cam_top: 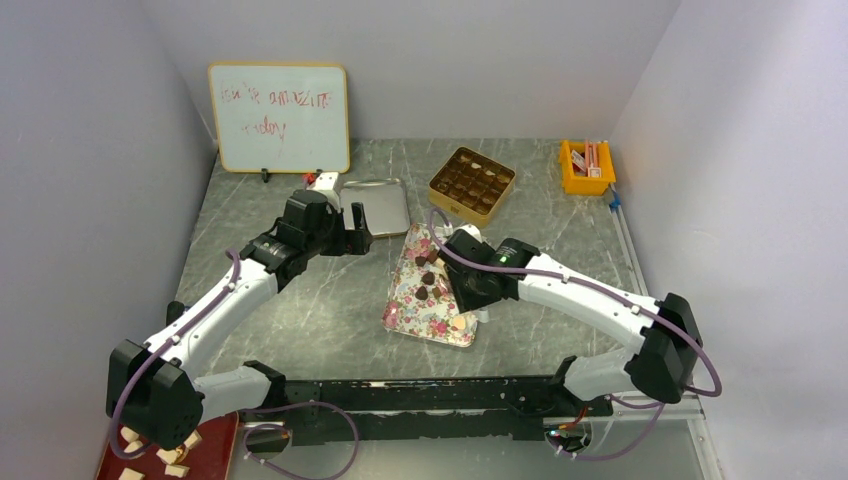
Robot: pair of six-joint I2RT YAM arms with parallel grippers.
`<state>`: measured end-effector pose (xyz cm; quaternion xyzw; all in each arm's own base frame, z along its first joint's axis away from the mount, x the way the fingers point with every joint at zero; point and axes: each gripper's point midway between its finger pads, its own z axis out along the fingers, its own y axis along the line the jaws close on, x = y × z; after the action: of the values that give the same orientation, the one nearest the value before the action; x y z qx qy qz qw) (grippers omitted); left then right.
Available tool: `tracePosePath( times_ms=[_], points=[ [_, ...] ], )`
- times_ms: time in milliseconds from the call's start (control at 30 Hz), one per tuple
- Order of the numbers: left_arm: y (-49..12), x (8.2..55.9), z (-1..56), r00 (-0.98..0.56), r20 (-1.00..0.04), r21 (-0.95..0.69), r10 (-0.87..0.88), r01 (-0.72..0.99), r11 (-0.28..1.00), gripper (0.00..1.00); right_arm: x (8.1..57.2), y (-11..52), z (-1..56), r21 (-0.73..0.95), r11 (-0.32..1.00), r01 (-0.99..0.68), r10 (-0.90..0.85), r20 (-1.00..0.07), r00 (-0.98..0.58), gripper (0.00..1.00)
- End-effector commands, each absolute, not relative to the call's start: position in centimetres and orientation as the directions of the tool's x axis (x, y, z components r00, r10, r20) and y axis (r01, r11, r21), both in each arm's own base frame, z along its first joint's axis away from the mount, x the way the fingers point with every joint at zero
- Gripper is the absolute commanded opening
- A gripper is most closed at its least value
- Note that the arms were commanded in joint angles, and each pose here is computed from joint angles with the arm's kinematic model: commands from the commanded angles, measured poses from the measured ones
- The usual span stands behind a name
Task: Pack the chocolate
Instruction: Pick up the fake chocolate from the plate.
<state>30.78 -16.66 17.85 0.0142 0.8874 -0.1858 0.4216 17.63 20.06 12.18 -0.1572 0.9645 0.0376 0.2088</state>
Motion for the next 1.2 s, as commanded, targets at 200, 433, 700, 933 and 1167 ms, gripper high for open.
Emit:
tracePosePath(
  times_ms=[200,433,700,933,1167],
  points=[
    [-17.0,31.2,18.3,-0.629,-0.766,-0.318,-0.133,0.192,0.928,1.0,19.2,21.1,11.9,0.001,0.95,-0.311,-0.275,-0.468,-0.84,0.43],
    [-17.0,31.4,18.3,-0.628,-0.769,-0.307,-0.12,0.198,0.931,1.0,19.7,21.0,11.8,-0.016,0.953,-0.303,-0.275,-0.471,-0.838,0.43],
    [-17.0,31.5,18.1,-0.631,-0.768,-0.296,-0.105,0.205,0.933,1.0,20.3,21.7,11.3,-0.011,0.951,-0.308,-0.278,-0.467,-0.84,0.42],
    [-16.9,31.7,17.9,-0.63,-0.771,-0.283,-0.095,0.205,0.937,1.0,20.9,22.1,11.5,-0.021,0.951,-0.309,-0.283,-0.467,-0.838,0.38],
    [-16.8,31.9,17.7,-0.626,-0.775,-0.269,-0.083,0.209,0.94,1.0,21.2,21.5,12.7,-0.054,0.956,-0.287,-0.277,-0.475,-0.835,0.23]
  ],
)
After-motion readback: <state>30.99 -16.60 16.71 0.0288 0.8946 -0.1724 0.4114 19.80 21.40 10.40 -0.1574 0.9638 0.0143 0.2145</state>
